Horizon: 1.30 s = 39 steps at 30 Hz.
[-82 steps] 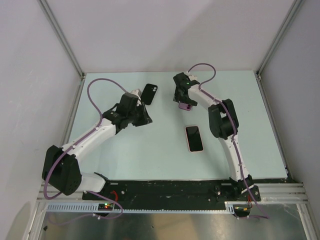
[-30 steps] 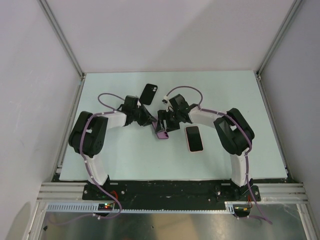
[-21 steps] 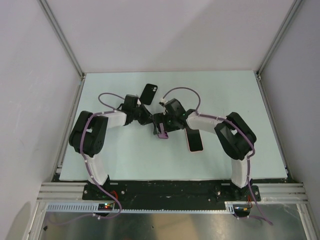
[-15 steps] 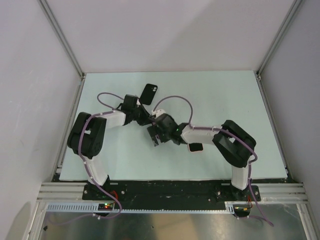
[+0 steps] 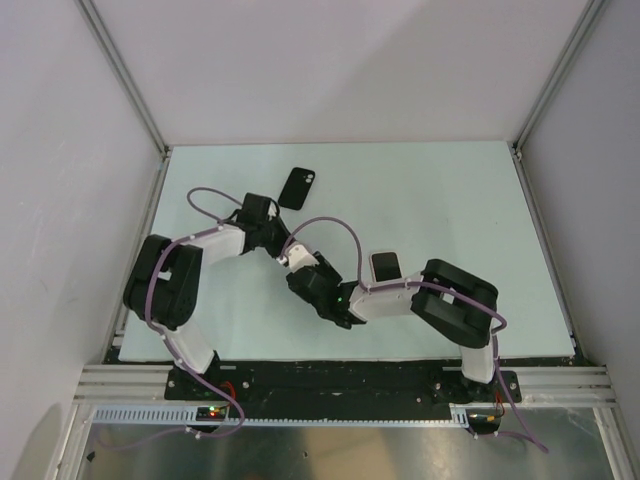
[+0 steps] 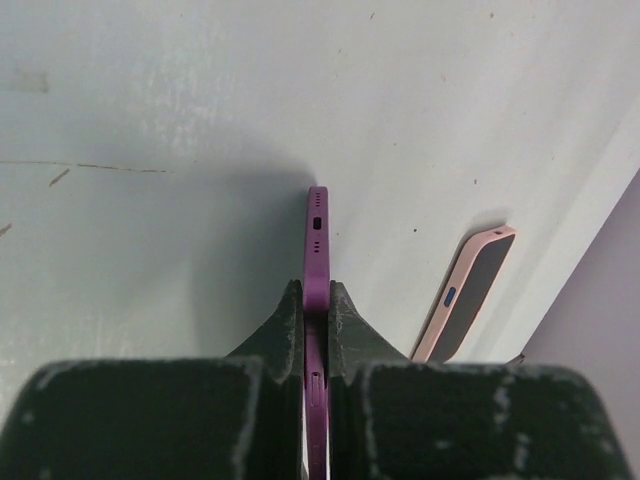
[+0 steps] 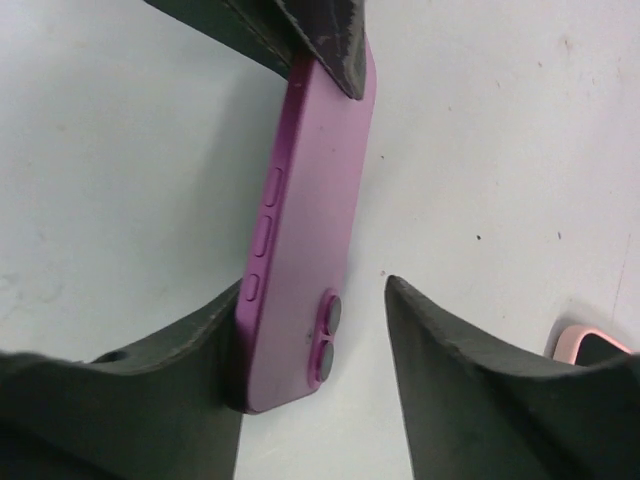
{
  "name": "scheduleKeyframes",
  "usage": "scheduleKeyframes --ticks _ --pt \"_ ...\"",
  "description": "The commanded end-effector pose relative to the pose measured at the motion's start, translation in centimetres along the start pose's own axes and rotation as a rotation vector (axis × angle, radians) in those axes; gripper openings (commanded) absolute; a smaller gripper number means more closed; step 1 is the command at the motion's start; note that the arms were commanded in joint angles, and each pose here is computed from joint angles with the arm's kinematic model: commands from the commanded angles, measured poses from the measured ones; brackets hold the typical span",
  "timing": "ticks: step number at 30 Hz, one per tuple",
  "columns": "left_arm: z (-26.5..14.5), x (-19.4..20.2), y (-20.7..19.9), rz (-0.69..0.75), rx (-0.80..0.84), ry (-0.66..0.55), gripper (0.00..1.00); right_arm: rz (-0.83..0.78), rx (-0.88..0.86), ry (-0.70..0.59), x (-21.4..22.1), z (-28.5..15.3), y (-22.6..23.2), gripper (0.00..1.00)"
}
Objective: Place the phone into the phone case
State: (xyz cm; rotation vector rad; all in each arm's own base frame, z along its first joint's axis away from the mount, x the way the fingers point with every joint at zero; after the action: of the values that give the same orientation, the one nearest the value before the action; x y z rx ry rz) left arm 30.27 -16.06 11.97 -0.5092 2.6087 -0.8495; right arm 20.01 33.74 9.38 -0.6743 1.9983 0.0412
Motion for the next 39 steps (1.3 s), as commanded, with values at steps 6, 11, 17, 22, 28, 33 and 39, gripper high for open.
scheduleKeyframes --ticks 6,11,17,22,28,33,39 --pt "-2.3 1.3 0.6 0.045 -0.029 0.017 0.2 -0.004 0.114 -0.134 -1.7 0.4 -0.4 0.22" --pt "-3.9 1.0 -0.3 0.116 -0.001 -0.035 0.67 0.028 0.123 -0.16 -2.7 -0.3 -0.9 0.05" --pt "-7.7 -1.4 -3.2 0.288 0.04 -0.166 0.93 0.106 0.074 -0.149 -4.5 -2.1 -2.6 0.0" --pt "-11.0 -3.7 -6.3 0.541 0.179 -0.195 0.95 0.261 -0.207 -0.07 -5.9 -4.3 -6.5 0.0" --pt "-13.6 -4.4 -8.9 0.78 0.416 -0.154 0.9 0.411 -0.679 0.042 -6.6 -7.5 -12.0 0.0" --pt "-16.3 -4.0 -11.2 0.915 0.627 -0.096 0.88 0.426 -1.0 0.061 -6.6 -9.5 -14.2 0.0" --pt "-17.0 -1.9 -11.4 1.02 0.667 -0.013 0.88 0.376 -1.209 0.11 -6.4 -10.8 -14.0 0.0"
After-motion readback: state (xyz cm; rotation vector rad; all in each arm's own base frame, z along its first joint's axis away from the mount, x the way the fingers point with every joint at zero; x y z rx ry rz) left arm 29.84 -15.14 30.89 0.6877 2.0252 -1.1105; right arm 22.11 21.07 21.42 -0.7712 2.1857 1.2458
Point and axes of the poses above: each gripper's point midway between its finger pads, its own z axis out along the fingers, its own y axis along the line the jaws close on, x = y × z, the point moved 10 cm from there along -z, back along the fingers, and after that the axes turned 5 degrees about z, right-handed, at the moved point
